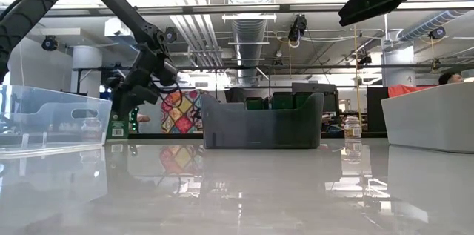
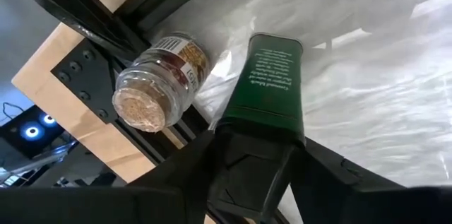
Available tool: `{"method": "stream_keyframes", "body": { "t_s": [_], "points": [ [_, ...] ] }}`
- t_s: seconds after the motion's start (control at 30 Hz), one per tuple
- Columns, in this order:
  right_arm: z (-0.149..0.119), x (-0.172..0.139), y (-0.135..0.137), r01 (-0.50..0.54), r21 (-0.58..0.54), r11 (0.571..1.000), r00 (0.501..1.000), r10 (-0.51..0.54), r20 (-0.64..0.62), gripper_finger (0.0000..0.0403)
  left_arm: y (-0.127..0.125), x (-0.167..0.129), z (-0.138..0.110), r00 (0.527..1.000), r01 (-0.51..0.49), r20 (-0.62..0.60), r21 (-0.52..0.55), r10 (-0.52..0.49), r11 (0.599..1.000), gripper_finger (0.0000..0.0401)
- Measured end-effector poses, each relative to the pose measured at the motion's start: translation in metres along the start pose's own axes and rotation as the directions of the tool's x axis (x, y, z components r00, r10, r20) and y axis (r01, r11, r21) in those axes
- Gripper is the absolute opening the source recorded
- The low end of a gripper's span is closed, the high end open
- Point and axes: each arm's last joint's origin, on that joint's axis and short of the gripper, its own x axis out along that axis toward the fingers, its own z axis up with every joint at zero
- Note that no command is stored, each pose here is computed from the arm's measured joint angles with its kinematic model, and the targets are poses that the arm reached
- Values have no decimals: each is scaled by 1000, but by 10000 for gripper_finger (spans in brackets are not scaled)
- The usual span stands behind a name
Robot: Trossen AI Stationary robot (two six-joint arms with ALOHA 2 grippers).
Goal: Sort spices by type
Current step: Put the green spice can into the gray bin
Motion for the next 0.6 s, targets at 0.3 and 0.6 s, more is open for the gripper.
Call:
{"method": "stream_keyframes", "body": {
  "t_s": [0.3, 0.6],
  "points": [
    [0, 0, 0, 0, 0, 1000, 1000, 0, 1, 366, -4, -3, -6, 999, 8, -37, -7, -8, 1000, 124],
    [3, 0, 1, -1, -62, 998, 1000, 3, 22, 366, -34, -57, -42, 987, 120, 103, 19, -121, 993, 126]
  ]
}}
